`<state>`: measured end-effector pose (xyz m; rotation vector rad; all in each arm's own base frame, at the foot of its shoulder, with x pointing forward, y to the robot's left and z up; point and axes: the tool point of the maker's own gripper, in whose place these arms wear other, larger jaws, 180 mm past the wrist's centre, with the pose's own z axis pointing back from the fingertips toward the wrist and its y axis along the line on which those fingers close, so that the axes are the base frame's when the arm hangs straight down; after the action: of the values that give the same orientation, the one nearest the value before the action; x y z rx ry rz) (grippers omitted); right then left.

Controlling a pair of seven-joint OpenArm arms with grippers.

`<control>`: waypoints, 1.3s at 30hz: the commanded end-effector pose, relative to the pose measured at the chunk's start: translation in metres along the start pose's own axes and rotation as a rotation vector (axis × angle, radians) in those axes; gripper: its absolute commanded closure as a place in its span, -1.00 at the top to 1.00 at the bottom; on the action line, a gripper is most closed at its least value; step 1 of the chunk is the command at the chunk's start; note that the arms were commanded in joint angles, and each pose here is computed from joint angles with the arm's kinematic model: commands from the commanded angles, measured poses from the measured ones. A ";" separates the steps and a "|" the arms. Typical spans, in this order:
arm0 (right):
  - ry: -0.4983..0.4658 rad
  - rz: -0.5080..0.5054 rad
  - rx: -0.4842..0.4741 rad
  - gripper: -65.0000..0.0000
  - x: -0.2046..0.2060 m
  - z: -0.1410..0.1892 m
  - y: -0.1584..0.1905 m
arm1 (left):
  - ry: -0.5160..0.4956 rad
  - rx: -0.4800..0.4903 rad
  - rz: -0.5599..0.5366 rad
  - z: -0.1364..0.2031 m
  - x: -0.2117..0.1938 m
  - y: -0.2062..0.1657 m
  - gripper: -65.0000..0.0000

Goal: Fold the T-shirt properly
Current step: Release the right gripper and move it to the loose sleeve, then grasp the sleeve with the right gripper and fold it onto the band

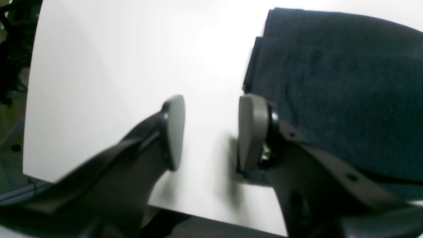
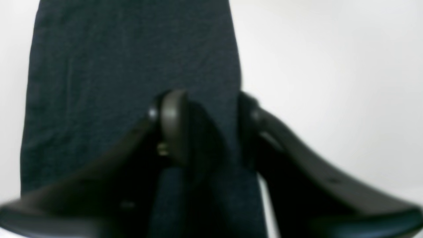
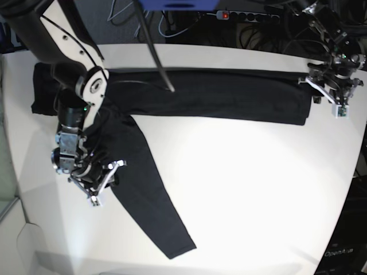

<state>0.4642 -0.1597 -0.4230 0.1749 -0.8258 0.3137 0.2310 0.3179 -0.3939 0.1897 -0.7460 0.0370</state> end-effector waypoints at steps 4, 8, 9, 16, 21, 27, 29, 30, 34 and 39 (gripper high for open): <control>-0.038 0.008 -0.003 -1.00 0.018 0.000 0.000 | -0.045 0.013 -0.007 0.003 0.014 0.006 -0.20; -0.036 0.008 -0.004 -1.00 0.018 0.001 -0.001 | -0.041 0.014 -0.009 0.003 0.012 0.007 -0.20; -0.037 0.008 -0.005 -1.00 0.018 0.001 -0.001 | -0.041 0.015 -0.010 0.003 0.012 0.007 -0.20; -0.061 0.025 -0.038 -1.00 0.029 0.007 -0.010 | -0.037 0.016 -0.012 0.004 0.010 0.008 -0.20; -0.115 0.057 -0.097 -1.00 0.039 0.020 -0.009 | -0.035 0.015 -0.012 0.004 0.010 0.008 -0.20; -0.117 0.129 -0.141 -1.00 0.037 0.037 0.019 | -0.034 0.018 -0.016 0.004 0.010 0.010 -0.20; -0.113 0.168 -0.155 -1.00 0.031 0.046 0.031 | -0.034 0.018 -0.016 0.004 0.010 0.010 -0.20; -0.108 0.198 -0.168 -1.00 0.027 0.053 0.033 | -0.034 0.018 -0.016 0.004 0.010 0.010 -0.20; -0.085 0.310 -0.193 -1.00 0.016 0.075 0.050 | -0.038 0.020 -0.018 0.005 0.011 0.010 -0.20; -0.045 0.391 -0.175 -1.00 0.005 0.101 0.086 | -0.037 0.018 -0.020 0.004 0.012 0.010 -0.20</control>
<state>0.3558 -0.1027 -0.3666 -0.1290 -0.8652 0.6142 0.2278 0.3201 -0.3947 0.1953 -0.7356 0.0260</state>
